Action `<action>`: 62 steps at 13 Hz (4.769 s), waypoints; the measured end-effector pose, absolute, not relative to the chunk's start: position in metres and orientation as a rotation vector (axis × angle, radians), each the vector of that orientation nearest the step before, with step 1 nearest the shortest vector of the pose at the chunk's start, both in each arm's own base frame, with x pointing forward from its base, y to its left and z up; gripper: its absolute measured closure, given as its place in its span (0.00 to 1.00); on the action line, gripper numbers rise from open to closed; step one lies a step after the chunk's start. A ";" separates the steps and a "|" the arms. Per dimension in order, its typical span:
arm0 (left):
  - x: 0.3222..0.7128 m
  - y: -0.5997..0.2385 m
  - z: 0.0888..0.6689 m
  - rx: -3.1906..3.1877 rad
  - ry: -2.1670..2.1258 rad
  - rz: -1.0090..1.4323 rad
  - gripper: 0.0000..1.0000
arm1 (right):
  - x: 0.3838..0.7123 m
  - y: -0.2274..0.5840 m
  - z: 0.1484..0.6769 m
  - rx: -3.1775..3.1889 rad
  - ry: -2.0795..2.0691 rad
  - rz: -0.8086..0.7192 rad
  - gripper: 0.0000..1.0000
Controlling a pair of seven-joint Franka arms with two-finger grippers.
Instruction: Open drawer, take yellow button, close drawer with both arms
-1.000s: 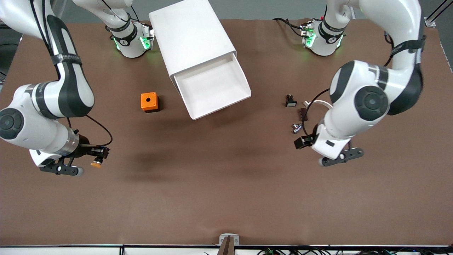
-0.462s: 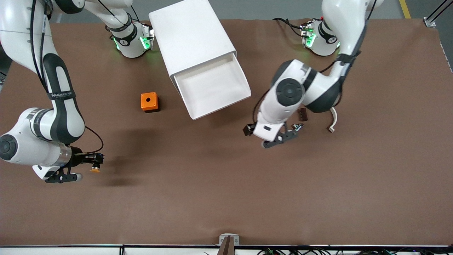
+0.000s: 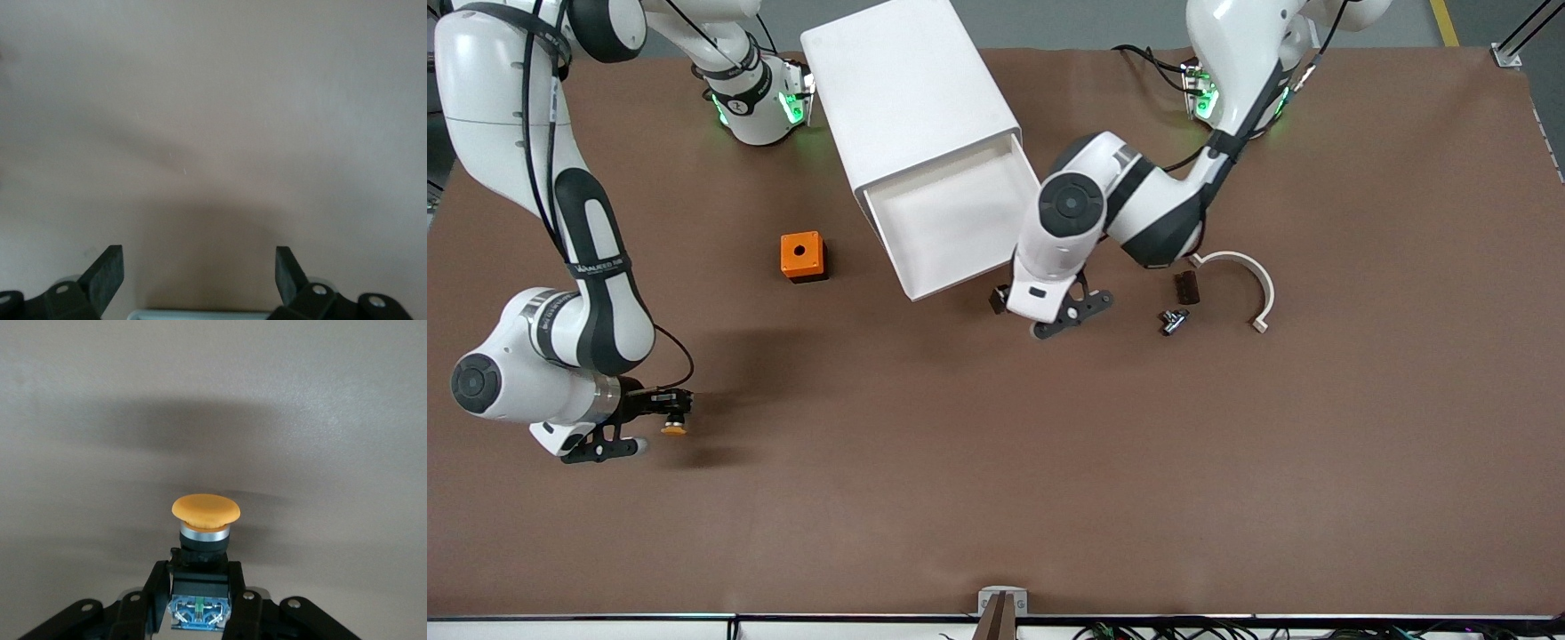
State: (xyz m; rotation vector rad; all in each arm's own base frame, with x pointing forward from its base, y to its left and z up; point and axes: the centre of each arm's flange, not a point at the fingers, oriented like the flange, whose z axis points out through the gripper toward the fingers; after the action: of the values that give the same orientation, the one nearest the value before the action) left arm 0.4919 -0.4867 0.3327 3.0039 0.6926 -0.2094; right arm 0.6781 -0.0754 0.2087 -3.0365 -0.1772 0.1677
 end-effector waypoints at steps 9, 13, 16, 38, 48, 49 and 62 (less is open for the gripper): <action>0.430 -0.545 0.347 2.981 0.644 -0.385 0.00 | 0.676 -0.078 0.201 -3.038 -0.165 0.162 0.56; 0.391 -0.574 0.339 2.995 0.649 -0.431 0.00 | 0.679 -0.077 0.205 -3.040 -0.168 0.145 0.28; 0.366 -0.590 0.335 2.987 0.660 -0.490 0.00 | 0.685 -0.069 0.236 -3.027 -0.192 0.142 0.00; 0.626 -0.210 0.523 3.059 0.766 0.056 0.00 | 0.601 -0.021 0.600 -3.077 -0.003 -0.141 0.00; 0.570 -0.054 0.652 3.209 0.226 0.063 0.00 | 0.560 -0.018 0.631 -3.109 0.122 -0.178 0.00; 0.565 -0.039 0.655 3.205 0.175 0.051 0.00 | 0.558 -0.016 0.630 -3.112 0.127 -0.176 0.00; 0.540 -0.025 0.650 3.206 0.132 -0.064 0.00 | 0.556 -0.028 0.629 -3.114 0.169 -0.160 0.00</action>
State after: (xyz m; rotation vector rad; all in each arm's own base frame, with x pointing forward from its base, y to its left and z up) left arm 0.5397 -0.0249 0.6501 3.2062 0.1322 -0.0637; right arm 0.5556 -0.0278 0.6288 -3.1143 0.1690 -0.1601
